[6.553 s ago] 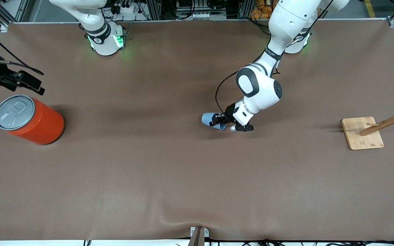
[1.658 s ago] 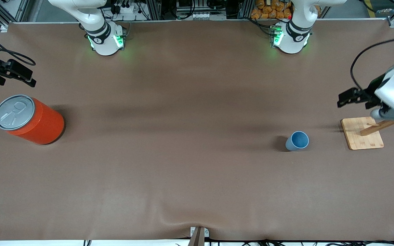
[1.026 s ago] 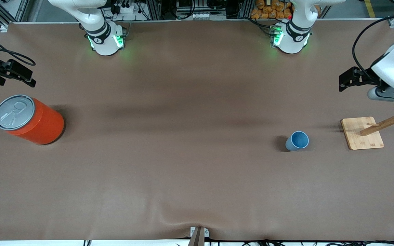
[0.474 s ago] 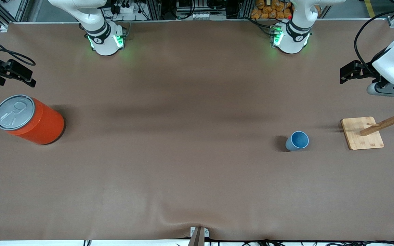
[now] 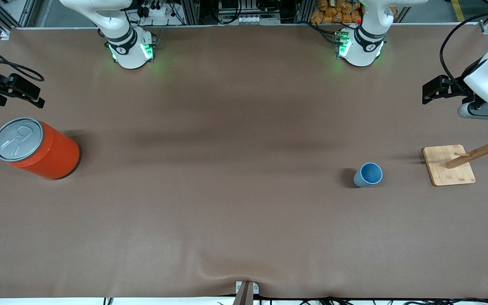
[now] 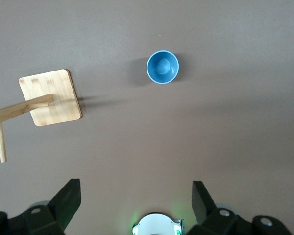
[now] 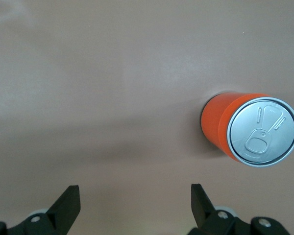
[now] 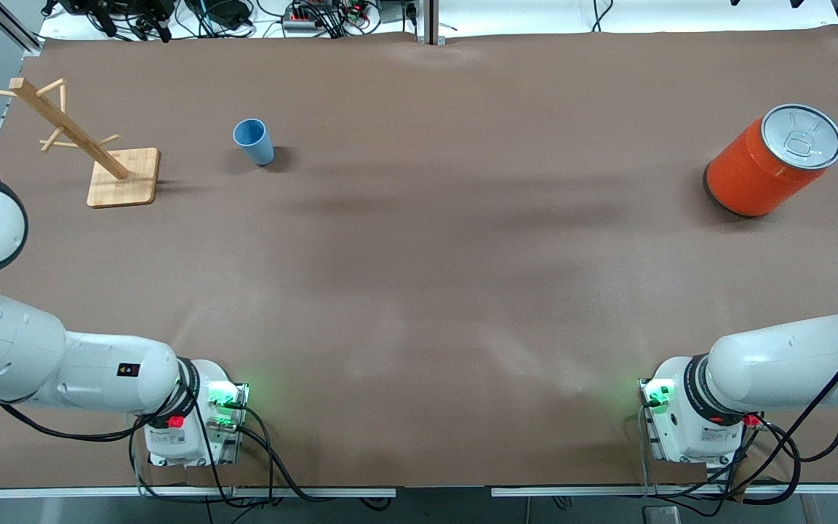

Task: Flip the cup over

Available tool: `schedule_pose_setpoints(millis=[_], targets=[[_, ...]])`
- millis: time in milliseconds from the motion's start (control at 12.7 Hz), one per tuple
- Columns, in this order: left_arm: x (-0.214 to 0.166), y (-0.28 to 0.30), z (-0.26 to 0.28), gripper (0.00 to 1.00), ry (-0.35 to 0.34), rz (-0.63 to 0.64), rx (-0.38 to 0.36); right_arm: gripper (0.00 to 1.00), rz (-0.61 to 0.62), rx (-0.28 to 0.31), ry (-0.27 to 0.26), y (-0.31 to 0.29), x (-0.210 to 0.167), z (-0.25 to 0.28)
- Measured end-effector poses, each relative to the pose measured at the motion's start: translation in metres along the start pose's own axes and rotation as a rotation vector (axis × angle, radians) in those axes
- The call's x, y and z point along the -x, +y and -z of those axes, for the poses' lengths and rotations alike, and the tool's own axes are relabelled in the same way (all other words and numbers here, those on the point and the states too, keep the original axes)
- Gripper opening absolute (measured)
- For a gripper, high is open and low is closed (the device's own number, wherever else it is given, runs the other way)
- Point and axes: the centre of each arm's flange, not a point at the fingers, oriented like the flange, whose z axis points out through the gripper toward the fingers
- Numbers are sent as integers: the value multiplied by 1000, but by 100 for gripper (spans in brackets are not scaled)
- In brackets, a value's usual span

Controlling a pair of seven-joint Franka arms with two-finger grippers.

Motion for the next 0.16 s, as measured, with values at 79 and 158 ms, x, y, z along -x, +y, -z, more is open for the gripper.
schedule_pose_setpoints(millis=[79, 158], targets=[[0, 0, 0, 100, 2, 1, 0, 100, 0, 0, 0, 0, 0, 0], [-1, 0, 0, 100, 3, 0, 0, 100, 0, 0, 0, 0, 0, 0]])
